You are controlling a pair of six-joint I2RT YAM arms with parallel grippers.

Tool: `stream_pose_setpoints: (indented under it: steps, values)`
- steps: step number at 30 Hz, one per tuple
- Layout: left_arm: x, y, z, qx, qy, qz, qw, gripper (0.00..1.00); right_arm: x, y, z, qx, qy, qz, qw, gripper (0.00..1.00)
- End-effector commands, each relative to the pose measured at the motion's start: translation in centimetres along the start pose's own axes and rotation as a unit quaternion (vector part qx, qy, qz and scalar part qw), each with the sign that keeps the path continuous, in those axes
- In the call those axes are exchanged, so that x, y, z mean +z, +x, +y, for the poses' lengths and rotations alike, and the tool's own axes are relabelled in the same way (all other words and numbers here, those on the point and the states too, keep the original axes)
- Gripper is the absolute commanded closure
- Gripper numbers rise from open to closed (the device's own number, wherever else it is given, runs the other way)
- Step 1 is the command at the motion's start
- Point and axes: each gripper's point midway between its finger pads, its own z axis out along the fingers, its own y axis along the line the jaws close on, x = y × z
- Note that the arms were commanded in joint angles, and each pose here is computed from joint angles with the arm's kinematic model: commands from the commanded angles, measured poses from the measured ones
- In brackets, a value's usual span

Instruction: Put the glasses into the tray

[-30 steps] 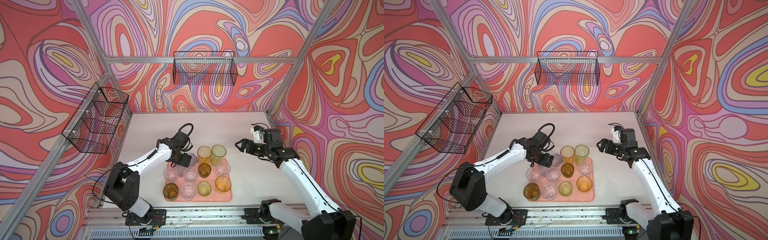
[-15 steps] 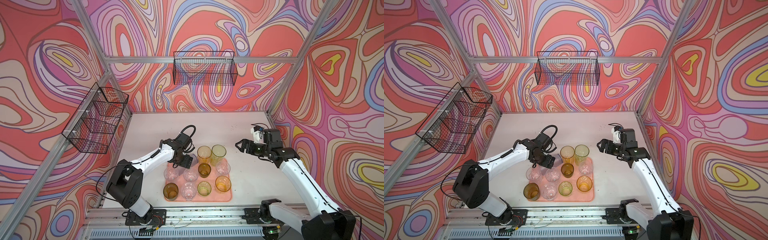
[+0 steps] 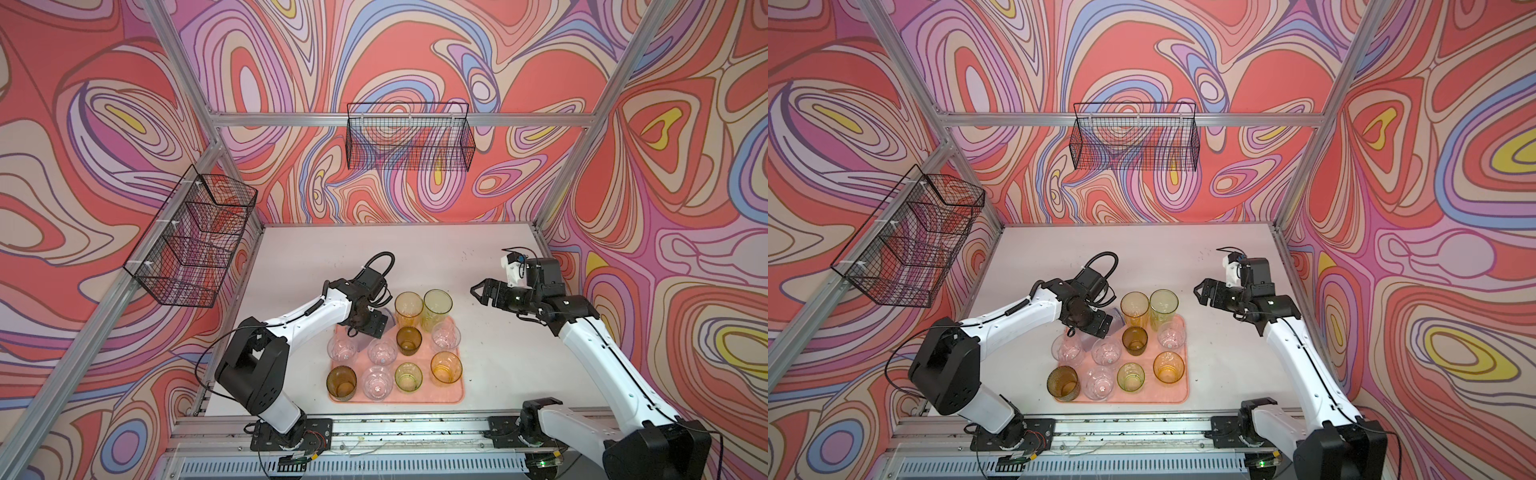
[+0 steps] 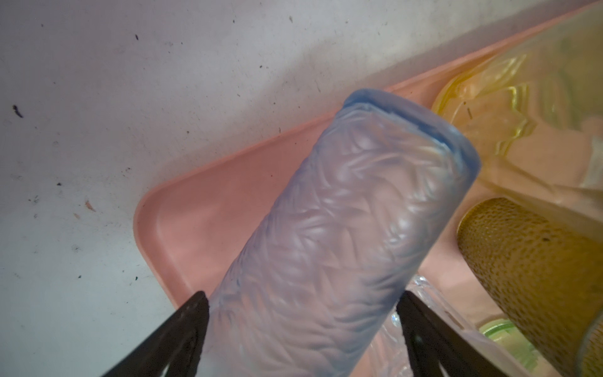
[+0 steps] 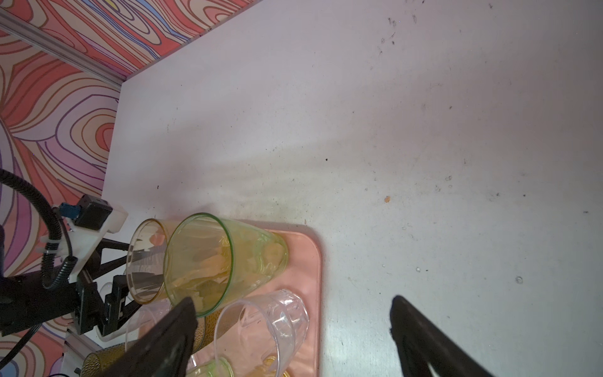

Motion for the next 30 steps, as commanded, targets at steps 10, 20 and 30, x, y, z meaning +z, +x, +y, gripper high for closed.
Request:
stream_pose_setpoints:
  steps: [10,20,30]
  values:
    - [2.4,1.6,1.5,0.017,-0.051,0.036,0.998,0.10,0.4,0.1,-0.6,-0.019,0.008,0.000,1.000,0.05]
    - [3.3,0.9,1.5,0.019,-0.060,0.041,0.997,0.18,0.7,-0.2,-0.6,-0.024,0.009,0.004,1.000,0.04]
    - [3.9,-0.1,1.6,0.023,-0.073,0.045,0.996,0.40,1.0,-0.1,-0.8,-0.023,0.015,0.010,1.000,0.04]
